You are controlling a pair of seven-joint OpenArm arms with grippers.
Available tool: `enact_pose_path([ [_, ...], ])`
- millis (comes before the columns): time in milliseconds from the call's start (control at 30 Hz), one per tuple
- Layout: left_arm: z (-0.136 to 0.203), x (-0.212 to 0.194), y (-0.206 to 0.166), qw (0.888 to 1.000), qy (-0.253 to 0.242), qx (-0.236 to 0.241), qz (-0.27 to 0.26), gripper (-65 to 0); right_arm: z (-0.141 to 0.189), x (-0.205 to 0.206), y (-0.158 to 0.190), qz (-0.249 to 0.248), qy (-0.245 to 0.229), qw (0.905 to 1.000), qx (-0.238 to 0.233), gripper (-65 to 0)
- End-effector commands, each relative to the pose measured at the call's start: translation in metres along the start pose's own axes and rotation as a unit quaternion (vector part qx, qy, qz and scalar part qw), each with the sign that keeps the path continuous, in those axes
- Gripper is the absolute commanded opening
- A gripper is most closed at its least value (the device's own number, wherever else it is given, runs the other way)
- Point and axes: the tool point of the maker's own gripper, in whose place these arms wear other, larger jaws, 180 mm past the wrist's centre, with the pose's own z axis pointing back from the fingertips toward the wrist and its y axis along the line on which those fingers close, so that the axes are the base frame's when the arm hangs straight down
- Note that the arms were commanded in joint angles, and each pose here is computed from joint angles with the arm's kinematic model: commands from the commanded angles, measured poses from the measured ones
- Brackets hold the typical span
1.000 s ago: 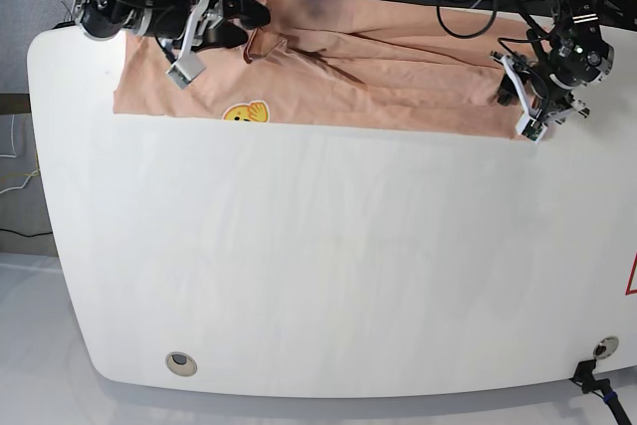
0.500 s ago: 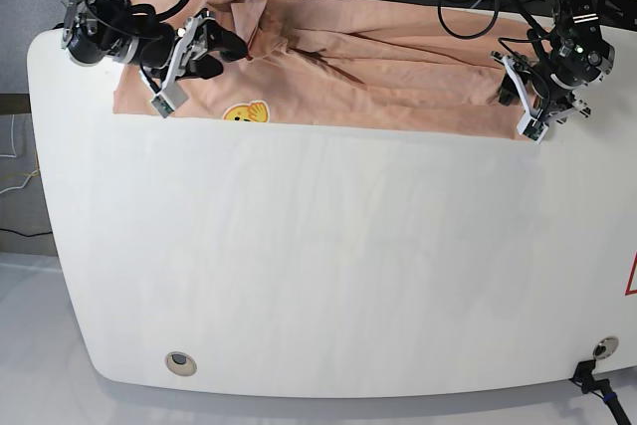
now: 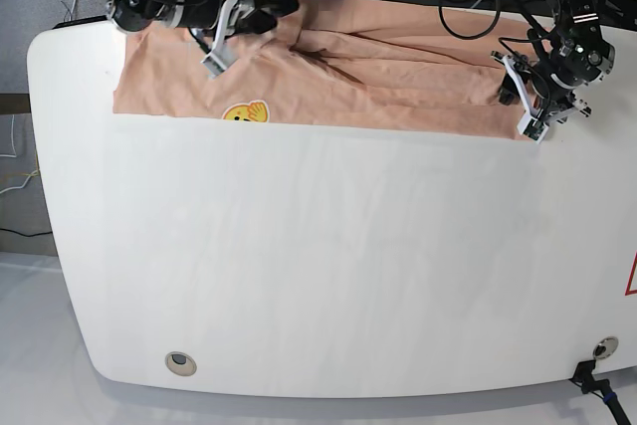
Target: Fold the T-shirt properly
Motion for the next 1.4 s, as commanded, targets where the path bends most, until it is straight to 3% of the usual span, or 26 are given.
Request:
enact_pose_path([
  [0, 0.004, 0.009, 0.007, 1.0, -0.014, 0.009, -0.005, -37.9, 0.005, 0.004, 0.005, 0.007, -0.013, 0.9999, 0.003, -30.7],
  [233, 0.004, 0.009, 0.007, 1.0, -0.014, 0.009, -0.005, -37.9, 0.016, 0.0, -0.002, 0.019, 0.004, 0.9997, -0.011, -30.7],
  [467, 0.014, 0.022, 0.011, 0.999, -0.033, 0.021, -0.016, -37.9, 0.061, 0.06, -0.046, 0.062, -0.063, 0.9915, -0.096, -30.7],
  [600, 0.031, 0.044, 0.015, 0.996, -0.063, 0.042, -0.037, -37.9, 0.075, 0.075, -0.056, 0.084, -0.067, 0.9873, -0.117, -31.1],
  [700, 0.043, 0.042, 0.027, 0.995, -0.067, 0.066, -0.033, -37.9, 0.077, 0.079, -0.057, 0.087, -0.069, 0.9864, -0.121, -39.6],
  [867, 0.047, 0.024, 0.02, 0.996, -0.048, 0.061, -0.035, -37.9, 0.077, 0.069, -0.068, 0.084, -0.044, 0.9841, -0.15, -63.9],
  [1033, 0.047, -0.002, 0.012, 0.998, -0.01, 0.057, -0.041, -38.1, 0.081, 0.056, -0.087, 0.081, -0.004, 0.9759, -0.203, -65.0],
  [1367, 0.038, -0.028, 0.002, 0.999, 0.02, 0.035, -0.023, -38.1, 0.082, 0.037, -0.094, 0.068, 0.021, 0.973, -0.22, -65.0],
])
